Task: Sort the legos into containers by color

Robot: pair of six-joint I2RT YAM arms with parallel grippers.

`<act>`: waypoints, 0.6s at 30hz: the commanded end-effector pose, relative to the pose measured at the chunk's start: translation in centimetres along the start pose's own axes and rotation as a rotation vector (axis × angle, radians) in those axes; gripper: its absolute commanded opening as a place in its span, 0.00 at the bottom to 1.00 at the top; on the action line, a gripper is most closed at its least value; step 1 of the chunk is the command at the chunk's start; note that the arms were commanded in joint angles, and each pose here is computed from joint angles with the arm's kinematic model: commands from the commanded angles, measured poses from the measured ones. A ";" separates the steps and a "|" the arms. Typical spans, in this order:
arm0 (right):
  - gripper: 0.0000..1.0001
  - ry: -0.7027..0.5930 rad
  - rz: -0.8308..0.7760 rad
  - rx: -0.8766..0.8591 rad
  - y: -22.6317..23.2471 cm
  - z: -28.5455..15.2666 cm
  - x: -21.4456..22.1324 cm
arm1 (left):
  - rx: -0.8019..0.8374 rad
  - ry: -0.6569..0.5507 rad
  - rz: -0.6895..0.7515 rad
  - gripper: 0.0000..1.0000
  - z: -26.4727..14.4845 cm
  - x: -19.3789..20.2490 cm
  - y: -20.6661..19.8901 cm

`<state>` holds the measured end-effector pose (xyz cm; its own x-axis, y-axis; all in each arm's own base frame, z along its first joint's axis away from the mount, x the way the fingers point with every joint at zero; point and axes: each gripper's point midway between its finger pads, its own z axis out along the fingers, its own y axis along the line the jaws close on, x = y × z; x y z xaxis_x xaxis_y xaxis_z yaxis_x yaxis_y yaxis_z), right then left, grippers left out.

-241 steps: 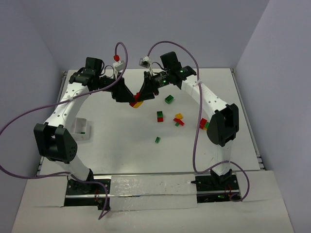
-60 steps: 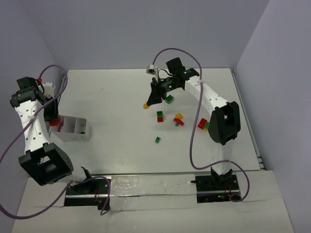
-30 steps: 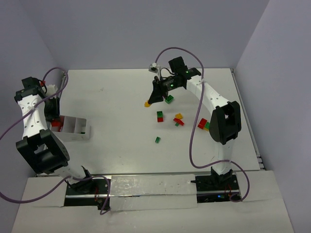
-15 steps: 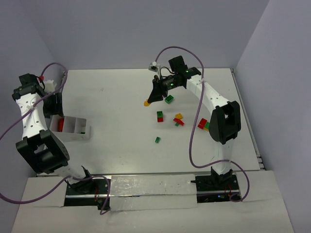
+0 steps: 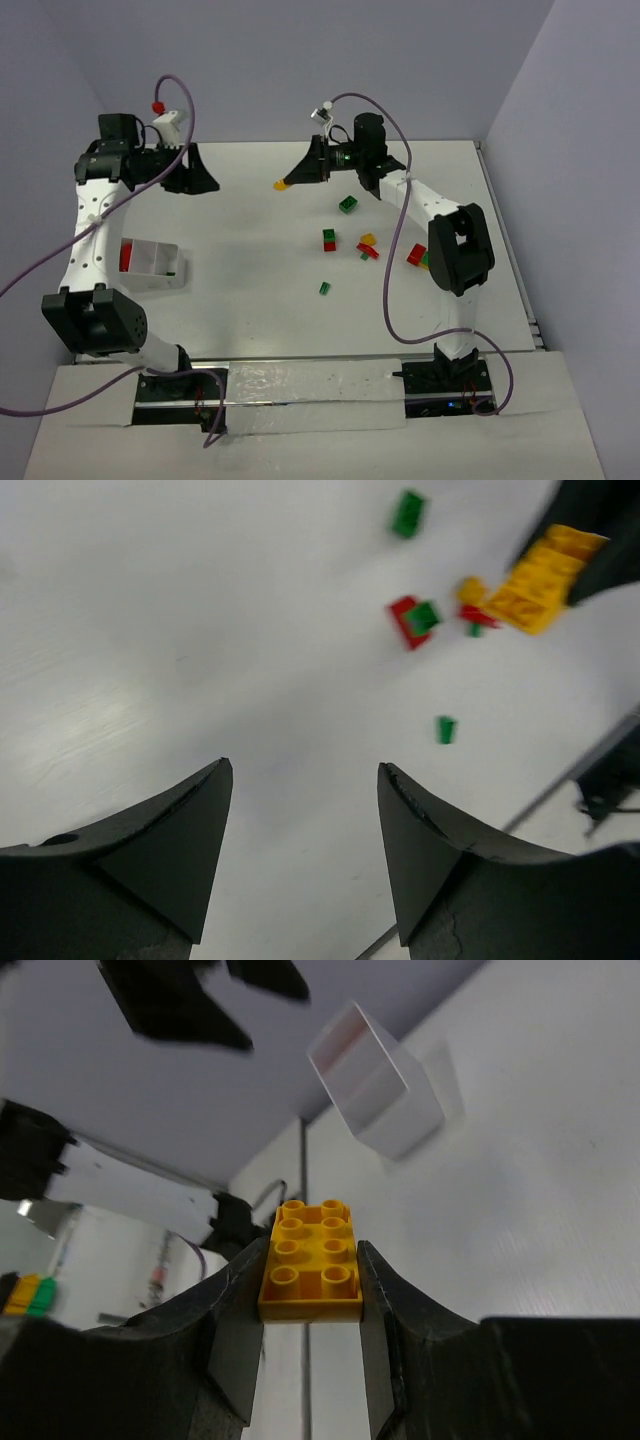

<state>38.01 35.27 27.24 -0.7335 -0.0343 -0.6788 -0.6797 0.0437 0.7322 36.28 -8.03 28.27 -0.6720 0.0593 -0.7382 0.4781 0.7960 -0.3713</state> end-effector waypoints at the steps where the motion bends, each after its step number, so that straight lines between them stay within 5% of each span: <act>1: 0.00 -0.094 0.005 -0.189 5.6 -0.3 -4.1 | 0.269 -0.092 0.040 0.69 0.9 -3.6 -6.6; 6: 0.00 -0.098 0.053 -0.190 6.1 0.2 -3.9 | 0.262 -0.117 0.126 0.71 2.3 -5.2 -9.1; 18: 0.00 -0.057 0.100 -0.146 5.6 0.8 -3.2 | 0.121 -0.364 0.588 0.77 2.3 -7.1 -13.3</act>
<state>37.22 36.13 31.96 -0.8198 0.0258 -0.5721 -0.5719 -0.0867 0.8157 35.39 -19.91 33.82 -0.3038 0.1999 -0.9315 0.7739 0.6220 -0.1190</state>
